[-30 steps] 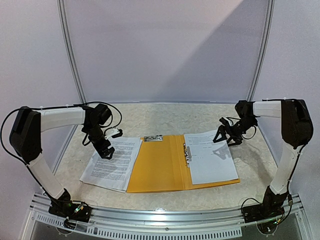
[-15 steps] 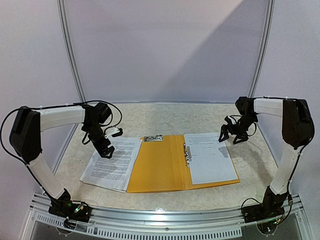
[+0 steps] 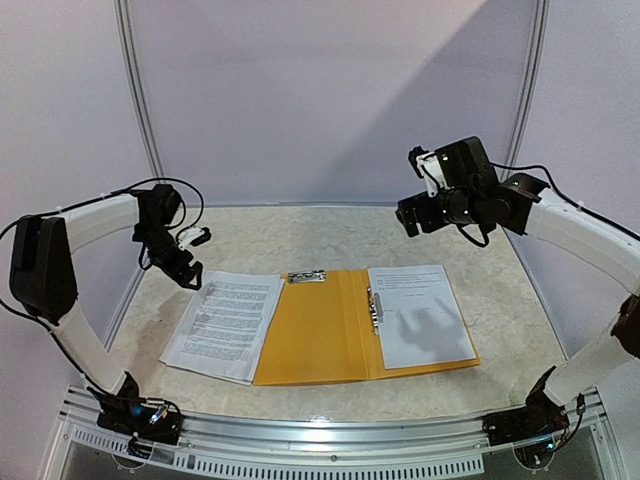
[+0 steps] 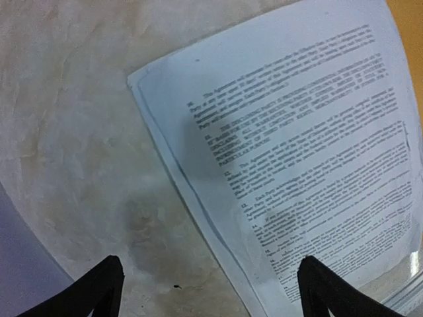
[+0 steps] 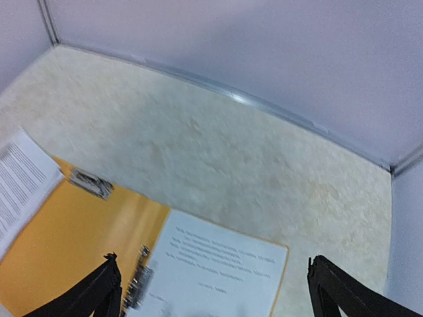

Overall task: Put the files into the folder
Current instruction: Place the file in the spring clip on the folder.

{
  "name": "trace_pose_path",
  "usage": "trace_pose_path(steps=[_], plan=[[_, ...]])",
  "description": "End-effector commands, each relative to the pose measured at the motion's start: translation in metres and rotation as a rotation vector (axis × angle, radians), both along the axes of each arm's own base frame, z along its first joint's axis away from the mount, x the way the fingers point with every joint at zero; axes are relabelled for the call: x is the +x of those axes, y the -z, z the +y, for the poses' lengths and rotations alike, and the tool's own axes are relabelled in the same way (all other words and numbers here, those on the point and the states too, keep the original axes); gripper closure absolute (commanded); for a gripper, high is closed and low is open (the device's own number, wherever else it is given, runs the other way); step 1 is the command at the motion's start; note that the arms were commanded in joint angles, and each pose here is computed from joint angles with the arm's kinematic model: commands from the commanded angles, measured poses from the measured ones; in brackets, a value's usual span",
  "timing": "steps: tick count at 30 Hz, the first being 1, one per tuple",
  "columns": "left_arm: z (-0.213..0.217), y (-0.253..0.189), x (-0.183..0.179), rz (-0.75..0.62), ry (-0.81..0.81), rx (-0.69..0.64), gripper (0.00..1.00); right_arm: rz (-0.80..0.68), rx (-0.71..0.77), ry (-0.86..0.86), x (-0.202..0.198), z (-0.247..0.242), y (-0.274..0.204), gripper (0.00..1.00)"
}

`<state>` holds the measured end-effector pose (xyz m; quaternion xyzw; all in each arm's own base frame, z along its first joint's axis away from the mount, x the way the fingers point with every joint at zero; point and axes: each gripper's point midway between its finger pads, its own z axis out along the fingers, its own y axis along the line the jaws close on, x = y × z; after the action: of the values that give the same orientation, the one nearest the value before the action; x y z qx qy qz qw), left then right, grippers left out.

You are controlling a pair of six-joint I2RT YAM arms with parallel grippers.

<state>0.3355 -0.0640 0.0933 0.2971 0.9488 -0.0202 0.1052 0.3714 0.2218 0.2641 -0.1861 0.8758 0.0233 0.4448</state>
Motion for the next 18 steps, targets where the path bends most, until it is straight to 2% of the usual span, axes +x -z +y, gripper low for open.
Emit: trace_pose_path(steps=[1,6,9,15,18], plan=[[0.01,0.018,0.002,0.08,-0.091,-0.073,0.08,-0.212,0.276,-0.087,0.003,0.045,-0.06,0.01],[0.018,0.033,0.017,0.119,-0.167,-0.12,0.12,-0.161,0.544,-0.311,-0.001,0.117,-0.078,0.01],[0.012,0.037,0.028,0.115,-0.18,-0.154,0.17,-0.064,0.683,-0.367,0.003,0.168,-0.064,0.07],[0.003,0.036,0.041,0.102,-0.188,-0.211,0.29,0.202,0.871,-0.267,0.026,0.25,0.013,0.17],[0.0,0.036,0.042,0.101,-0.179,-0.22,0.3,0.337,0.974,-0.191,0.035,0.284,0.057,0.23]])
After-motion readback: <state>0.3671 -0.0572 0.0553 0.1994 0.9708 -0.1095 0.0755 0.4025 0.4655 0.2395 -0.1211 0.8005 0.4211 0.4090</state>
